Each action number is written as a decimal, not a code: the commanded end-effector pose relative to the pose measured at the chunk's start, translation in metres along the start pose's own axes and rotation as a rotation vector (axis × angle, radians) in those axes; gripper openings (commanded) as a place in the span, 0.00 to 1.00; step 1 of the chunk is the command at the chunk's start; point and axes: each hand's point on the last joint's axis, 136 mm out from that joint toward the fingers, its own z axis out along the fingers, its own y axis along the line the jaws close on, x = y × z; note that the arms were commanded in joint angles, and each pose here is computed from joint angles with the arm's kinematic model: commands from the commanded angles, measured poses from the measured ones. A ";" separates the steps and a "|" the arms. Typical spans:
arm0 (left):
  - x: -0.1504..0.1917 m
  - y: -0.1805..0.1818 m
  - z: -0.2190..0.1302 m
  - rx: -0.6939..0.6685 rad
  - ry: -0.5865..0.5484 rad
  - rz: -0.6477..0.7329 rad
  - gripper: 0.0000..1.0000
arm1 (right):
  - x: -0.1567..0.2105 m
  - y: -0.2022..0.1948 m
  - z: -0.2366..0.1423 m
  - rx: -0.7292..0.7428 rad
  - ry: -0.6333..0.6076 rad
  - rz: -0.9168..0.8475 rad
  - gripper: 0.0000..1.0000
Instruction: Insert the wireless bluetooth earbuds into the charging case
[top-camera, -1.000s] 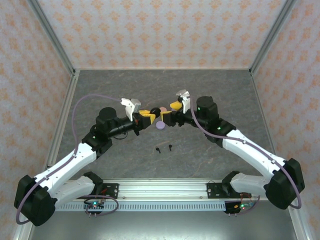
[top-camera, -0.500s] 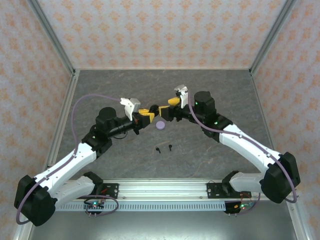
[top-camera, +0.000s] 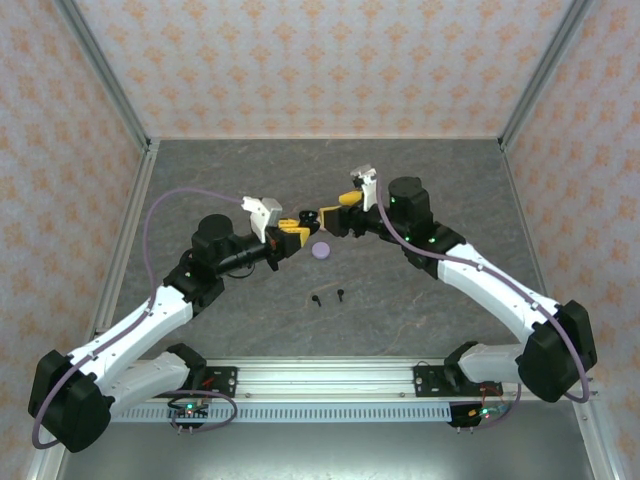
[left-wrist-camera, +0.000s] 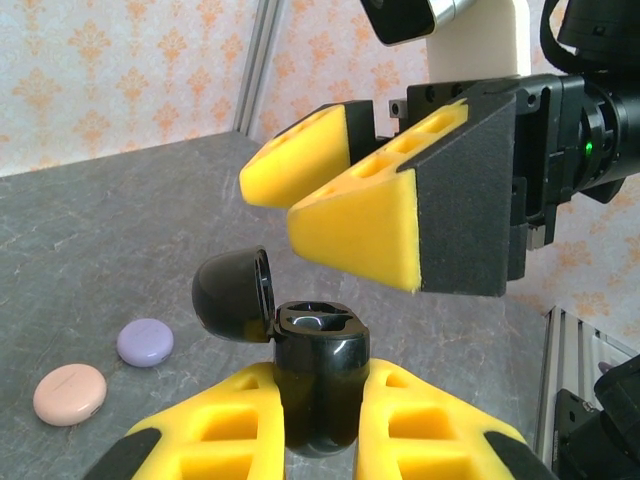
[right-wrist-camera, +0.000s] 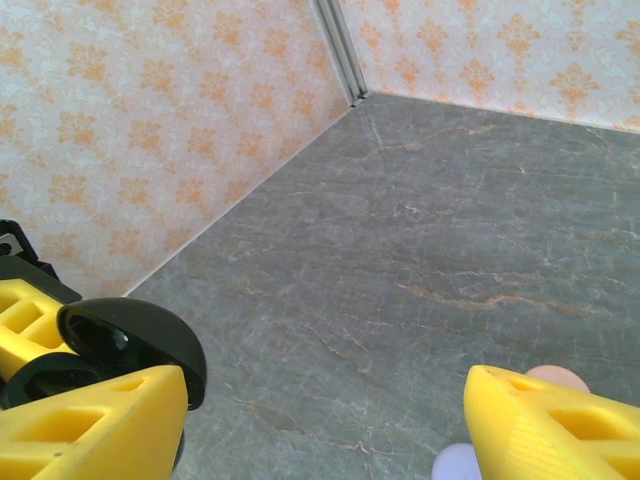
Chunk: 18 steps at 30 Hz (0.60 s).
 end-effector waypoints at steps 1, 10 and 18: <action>-0.003 -0.001 -0.004 -0.020 -0.010 0.039 0.00 | -0.019 0.006 -0.019 0.012 -0.045 -0.018 0.74; 0.015 0.016 -0.027 -0.154 -0.021 0.027 0.00 | 0.055 -0.019 -0.033 0.183 0.279 0.178 0.63; 0.036 0.021 -0.055 -0.236 -0.006 -0.010 0.00 | 0.135 -0.014 -0.020 0.384 0.577 0.280 0.57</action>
